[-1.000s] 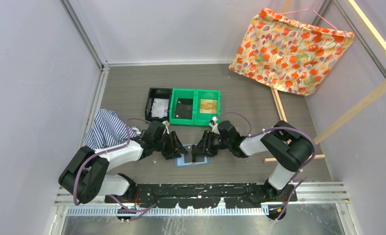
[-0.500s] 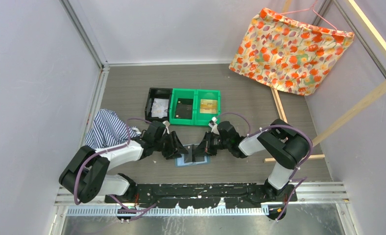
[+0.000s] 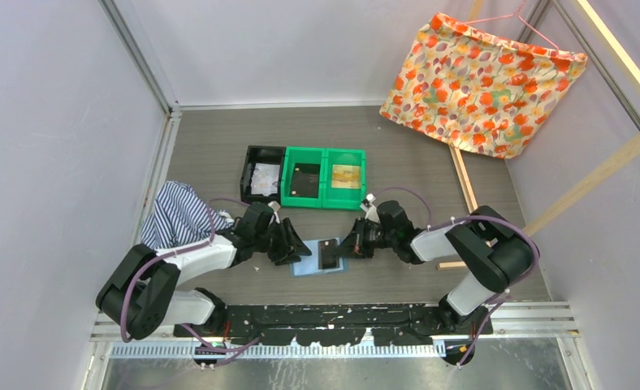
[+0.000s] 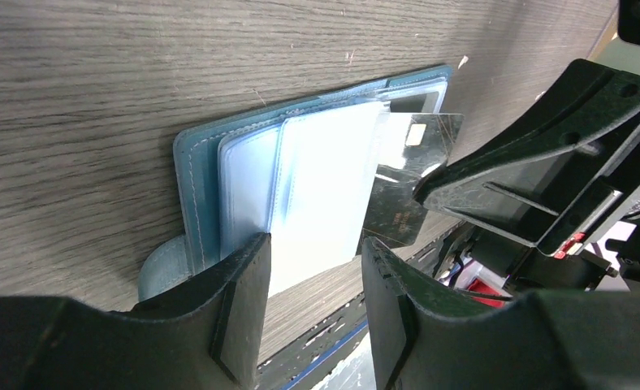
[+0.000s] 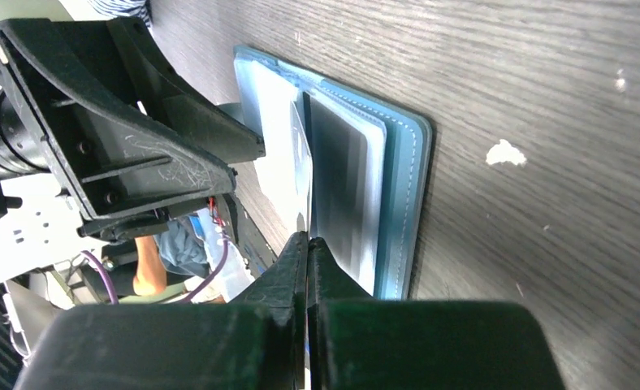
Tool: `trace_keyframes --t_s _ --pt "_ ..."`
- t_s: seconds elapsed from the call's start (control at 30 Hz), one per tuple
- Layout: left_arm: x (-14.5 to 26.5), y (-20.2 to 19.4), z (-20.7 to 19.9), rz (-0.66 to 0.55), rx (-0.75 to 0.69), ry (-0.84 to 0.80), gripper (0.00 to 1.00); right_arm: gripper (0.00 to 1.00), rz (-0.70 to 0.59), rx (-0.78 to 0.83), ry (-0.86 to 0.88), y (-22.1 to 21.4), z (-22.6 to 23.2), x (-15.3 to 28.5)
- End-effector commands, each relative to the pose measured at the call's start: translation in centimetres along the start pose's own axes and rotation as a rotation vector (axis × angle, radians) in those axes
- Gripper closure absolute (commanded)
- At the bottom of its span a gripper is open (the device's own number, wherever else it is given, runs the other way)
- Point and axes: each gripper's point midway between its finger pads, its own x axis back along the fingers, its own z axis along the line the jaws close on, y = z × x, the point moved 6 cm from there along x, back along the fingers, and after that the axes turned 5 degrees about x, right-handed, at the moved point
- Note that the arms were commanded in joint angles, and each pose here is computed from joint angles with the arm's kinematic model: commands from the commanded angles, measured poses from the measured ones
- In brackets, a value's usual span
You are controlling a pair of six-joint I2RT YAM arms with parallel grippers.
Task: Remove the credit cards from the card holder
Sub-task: Remove the credit card from the card holder, then place the credit card in the storage box.
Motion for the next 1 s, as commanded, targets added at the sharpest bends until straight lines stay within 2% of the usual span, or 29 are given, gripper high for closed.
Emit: trace_keyframes --t_s 0.0,0.17,0.4,0.5,0.67,0.8,0.97 --pt "0.2 -0.3 1.2 -0.013 0.001 0.054 0.53 0.99 0.012 0.073 -0.016 -0.3 0.1 1.3" --pt "1.4 -0.1 0.1 -0.029 -0.025 0.042 0.53 0.99 0.010 0.133 -0.055 -0.4 0.9 3.2" --pt "4.9 0.7 -3.2 -0.094 -0.121 0.012 0.46 0.99 -0.037 0.273 -0.070 1.0 4.5 5.7" --pt "6.3 0.7 -4.8 -0.094 -0.154 -0.046 0.44 0.99 -0.041 0.314 -0.002 1.6 6.5 6.1" --pt "7.8 -0.1 -8.3 -0.006 -0.183 -0.339 0.38 0.99 -0.050 0.314 0.173 2.6 9.7 6.2" --pt "8.5 -0.5 -9.0 0.002 -0.199 -0.411 0.36 0.99 -0.057 0.277 0.257 3.2 10.9 5.8" --pt "8.3 -0.7 -9.0 -0.002 -0.142 -0.494 0.36 0.99 -0.071 0.160 0.412 3.4 12.1 5.6"
